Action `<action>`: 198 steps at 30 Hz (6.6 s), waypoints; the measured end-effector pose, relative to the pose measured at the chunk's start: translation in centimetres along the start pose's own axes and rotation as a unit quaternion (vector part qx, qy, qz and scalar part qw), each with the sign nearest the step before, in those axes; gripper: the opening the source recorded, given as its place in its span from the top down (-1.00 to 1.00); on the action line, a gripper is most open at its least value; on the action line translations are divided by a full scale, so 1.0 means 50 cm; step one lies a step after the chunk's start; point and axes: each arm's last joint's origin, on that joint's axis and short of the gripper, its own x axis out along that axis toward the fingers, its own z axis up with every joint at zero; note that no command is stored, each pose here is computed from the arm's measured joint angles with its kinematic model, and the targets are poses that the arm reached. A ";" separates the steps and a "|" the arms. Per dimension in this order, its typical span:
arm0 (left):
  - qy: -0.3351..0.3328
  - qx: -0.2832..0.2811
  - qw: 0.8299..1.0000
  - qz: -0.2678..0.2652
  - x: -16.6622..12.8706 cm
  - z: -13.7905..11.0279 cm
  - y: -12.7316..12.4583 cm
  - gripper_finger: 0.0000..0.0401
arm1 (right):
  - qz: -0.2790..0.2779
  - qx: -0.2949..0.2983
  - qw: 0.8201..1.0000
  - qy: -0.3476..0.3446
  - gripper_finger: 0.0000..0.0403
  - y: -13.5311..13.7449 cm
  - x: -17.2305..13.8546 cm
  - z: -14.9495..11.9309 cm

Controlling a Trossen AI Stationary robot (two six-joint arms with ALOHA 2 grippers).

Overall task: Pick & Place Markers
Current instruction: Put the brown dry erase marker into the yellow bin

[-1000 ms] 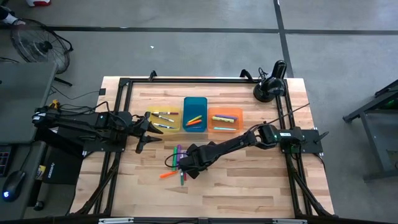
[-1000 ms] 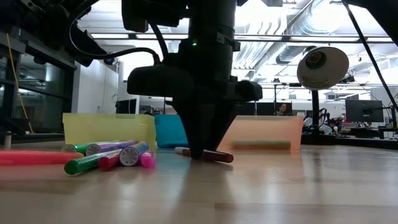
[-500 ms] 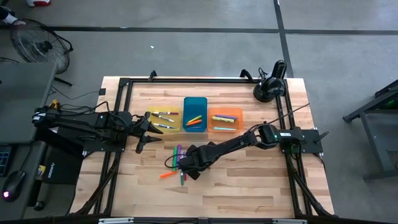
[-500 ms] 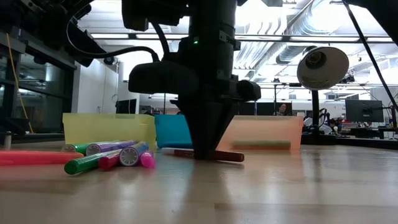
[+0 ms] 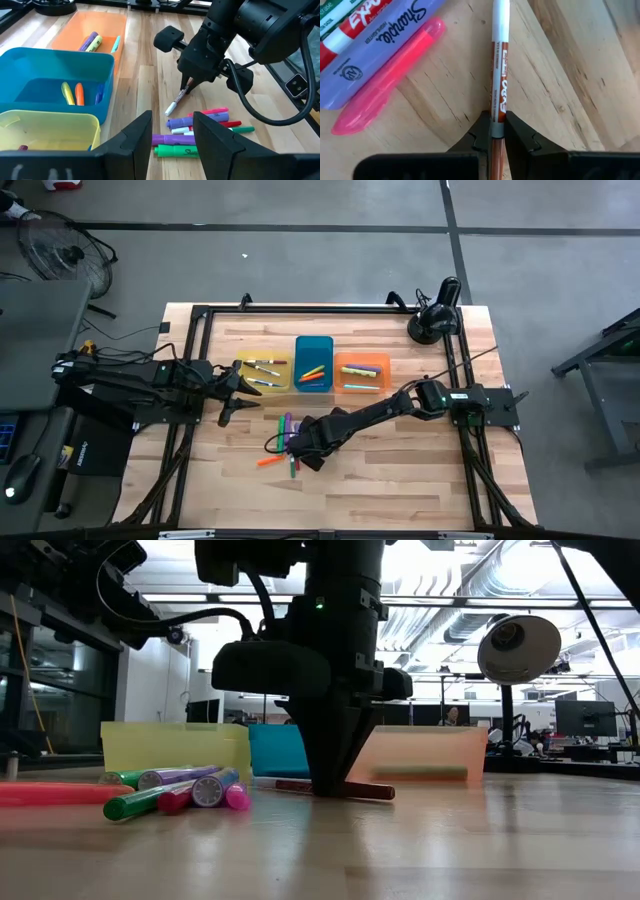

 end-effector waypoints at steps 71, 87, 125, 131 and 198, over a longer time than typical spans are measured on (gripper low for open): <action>-0.025 0.002 0.999 -0.022 0.079 0.019 -0.003 0.32 | 0.114 -0.155 0.943 -0.273 0.90 -0.087 -0.204 0.150; -0.026 0.005 0.999 -0.037 0.081 0.020 -0.005 0.35 | 0.112 -0.160 0.942 -0.274 0.90 -0.087 -0.204 0.150; -0.010 0.018 1.000 -0.021 0.082 0.014 -0.002 0.86 | 0.031 -0.168 0.944 -0.281 0.22 -0.120 -0.245 0.133; -0.006 0.043 0.999 0.032 0.075 0.011 0.004 0.86 | -0.056 -0.124 0.959 -0.248 0.11 -0.157 -0.258 0.108; -0.023 -0.305 0.938 0.165 -0.009 -0.154 0.206 0.70 | -0.060 -0.106 0.966 -0.229 0.23 -0.141 -0.257 0.079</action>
